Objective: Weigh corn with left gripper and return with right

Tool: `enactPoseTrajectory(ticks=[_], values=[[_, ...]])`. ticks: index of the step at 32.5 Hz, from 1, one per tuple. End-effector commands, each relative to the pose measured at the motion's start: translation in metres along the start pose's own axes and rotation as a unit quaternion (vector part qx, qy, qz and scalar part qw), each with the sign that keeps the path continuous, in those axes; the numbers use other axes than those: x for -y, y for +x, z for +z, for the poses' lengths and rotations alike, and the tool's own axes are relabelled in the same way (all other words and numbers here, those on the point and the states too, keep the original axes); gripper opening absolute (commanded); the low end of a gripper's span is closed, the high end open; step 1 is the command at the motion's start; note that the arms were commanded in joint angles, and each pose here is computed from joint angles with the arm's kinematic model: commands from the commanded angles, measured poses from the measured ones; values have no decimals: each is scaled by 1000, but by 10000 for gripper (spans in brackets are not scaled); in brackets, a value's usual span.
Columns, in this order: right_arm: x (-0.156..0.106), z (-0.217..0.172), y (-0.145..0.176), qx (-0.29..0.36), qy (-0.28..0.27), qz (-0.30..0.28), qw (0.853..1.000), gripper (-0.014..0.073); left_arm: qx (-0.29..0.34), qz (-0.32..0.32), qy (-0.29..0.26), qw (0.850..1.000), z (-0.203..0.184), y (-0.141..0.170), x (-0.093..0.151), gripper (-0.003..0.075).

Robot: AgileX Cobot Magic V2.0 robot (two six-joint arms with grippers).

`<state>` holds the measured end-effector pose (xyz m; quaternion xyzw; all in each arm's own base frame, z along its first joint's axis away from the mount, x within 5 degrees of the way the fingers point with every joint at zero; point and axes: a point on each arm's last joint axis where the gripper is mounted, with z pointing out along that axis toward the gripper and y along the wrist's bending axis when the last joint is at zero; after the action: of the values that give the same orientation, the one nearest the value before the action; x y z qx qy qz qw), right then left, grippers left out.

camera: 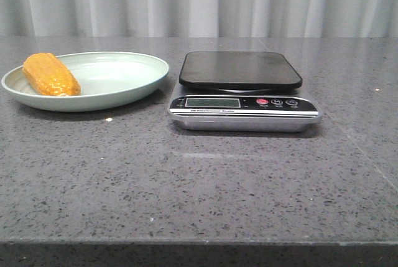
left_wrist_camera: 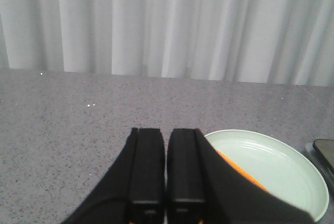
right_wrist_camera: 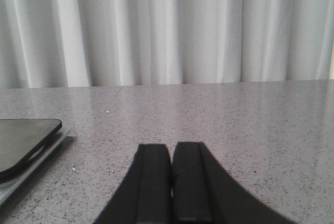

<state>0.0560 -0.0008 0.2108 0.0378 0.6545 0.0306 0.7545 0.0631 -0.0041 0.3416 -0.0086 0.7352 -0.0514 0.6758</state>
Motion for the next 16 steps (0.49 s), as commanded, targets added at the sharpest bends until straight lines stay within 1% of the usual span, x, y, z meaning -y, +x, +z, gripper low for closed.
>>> enactPoseTrajectory(ticks=[1, 2, 4, 7, 8, 11, 13, 16], values=[[-1, -2, -12, 56, -6, -7, 998, 151, 21, -17, 10, 1000, 9, -18, 3, 150], [-1, -2, -12, 56, -6, -7, 998, 151, 7, -18, 9, 1000, 13, -19, 3, 170], [-1, -2, -12, 56, -6, -7, 998, 151, -21, -19, 7, 1000, 22, -23, 4, 234], [-1, -2, -12, 56, -6, -7, 998, 151, -69, -22, 4, 997, 39, -31, 5, 360], [-1, -2, -12, 56, -6, -7, 998, 151, -84, -24, 4, 996, 44, -33, 5, 415], [-1, -2, -12, 56, -6, -7, 998, 151, -134, -35, 5, 990, 66, -39, 7, 538], [-1, -2, -12, 56, -6, -7, 998, 151, -153, -51, 11, 987, 78, -45, 10, 582], [-1, -2, -12, 56, -6, -7, 998, 151, -180, -78, 20, 980, 101, -51, 14, 587]])
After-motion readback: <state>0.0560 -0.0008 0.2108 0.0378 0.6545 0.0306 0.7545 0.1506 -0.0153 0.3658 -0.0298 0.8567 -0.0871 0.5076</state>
